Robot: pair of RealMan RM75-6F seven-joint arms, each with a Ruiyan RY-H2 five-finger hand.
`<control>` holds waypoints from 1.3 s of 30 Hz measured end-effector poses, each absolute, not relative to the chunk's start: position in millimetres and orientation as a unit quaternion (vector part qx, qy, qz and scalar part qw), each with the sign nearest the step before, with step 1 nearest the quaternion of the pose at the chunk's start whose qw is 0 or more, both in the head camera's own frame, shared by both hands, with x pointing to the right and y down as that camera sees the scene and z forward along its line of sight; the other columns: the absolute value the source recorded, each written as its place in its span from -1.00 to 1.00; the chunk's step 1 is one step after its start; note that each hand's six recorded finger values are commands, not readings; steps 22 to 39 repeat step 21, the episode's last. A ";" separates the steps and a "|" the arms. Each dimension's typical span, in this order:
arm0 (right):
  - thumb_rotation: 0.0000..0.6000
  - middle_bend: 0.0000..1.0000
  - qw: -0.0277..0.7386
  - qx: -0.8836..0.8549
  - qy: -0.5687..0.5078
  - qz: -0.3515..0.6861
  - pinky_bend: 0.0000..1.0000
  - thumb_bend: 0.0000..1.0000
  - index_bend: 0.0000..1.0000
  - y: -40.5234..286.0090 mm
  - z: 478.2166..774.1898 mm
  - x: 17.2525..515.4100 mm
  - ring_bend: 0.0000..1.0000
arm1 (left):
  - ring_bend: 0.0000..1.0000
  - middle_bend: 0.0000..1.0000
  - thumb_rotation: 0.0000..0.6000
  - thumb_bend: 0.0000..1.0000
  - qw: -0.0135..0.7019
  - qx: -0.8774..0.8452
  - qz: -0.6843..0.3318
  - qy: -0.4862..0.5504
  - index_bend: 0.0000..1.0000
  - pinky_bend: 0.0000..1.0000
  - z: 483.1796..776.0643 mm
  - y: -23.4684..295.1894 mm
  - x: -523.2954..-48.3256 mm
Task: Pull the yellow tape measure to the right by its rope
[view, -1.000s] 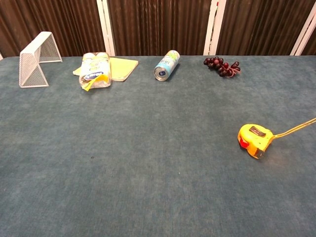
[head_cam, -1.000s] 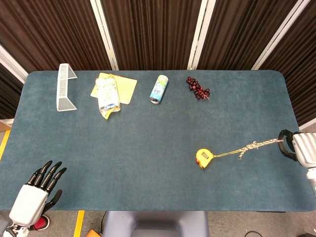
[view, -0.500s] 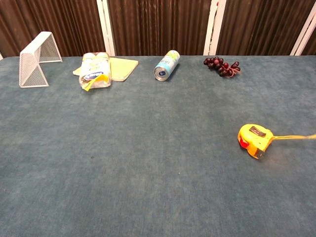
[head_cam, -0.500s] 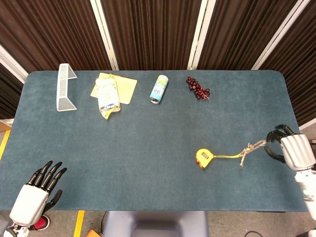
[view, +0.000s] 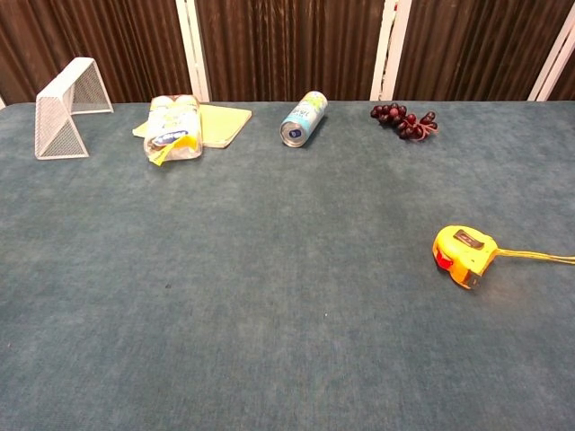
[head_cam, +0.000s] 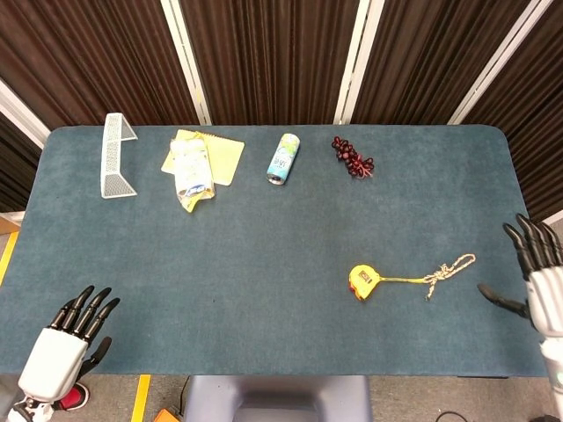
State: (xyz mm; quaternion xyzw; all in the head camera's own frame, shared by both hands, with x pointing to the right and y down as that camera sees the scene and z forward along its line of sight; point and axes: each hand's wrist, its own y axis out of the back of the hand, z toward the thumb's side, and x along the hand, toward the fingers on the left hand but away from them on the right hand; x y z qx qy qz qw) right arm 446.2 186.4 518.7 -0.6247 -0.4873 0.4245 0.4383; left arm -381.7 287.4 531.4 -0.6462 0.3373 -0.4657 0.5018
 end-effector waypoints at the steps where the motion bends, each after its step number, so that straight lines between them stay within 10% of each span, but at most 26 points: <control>1: 1.00 -1.00 0.434 -0.623 -0.495 0.423 -1.00 -1.00 -0.92 194.8 514.2 448.2 -1.00 | -0.87 -0.79 1.00 -0.26 0.501 -0.644 -0.468 0.339 -0.70 -0.46 531.4 287.0 -382.7; 15: 1.00 -1.00 0.419 -0.602 -0.454 0.505 -0.90 -1.00 -1.00 265.7 495.0 452.9 -1.00 | -0.87 -0.79 1.00 -0.27 0.506 -0.625 -0.483 0.347 -0.70 -0.46 531.3 288.5 -386.1; 39: 1.00 -1.00 0.414 -0.606 -0.439 0.518 -0.87 -1.00 -1.00 268.0 499.6 452.8 -1.00 | -0.87 -0.79 1.00 -0.26 0.508 -0.626 -0.477 0.350 -0.71 -0.46 528.6 289.3 -386.2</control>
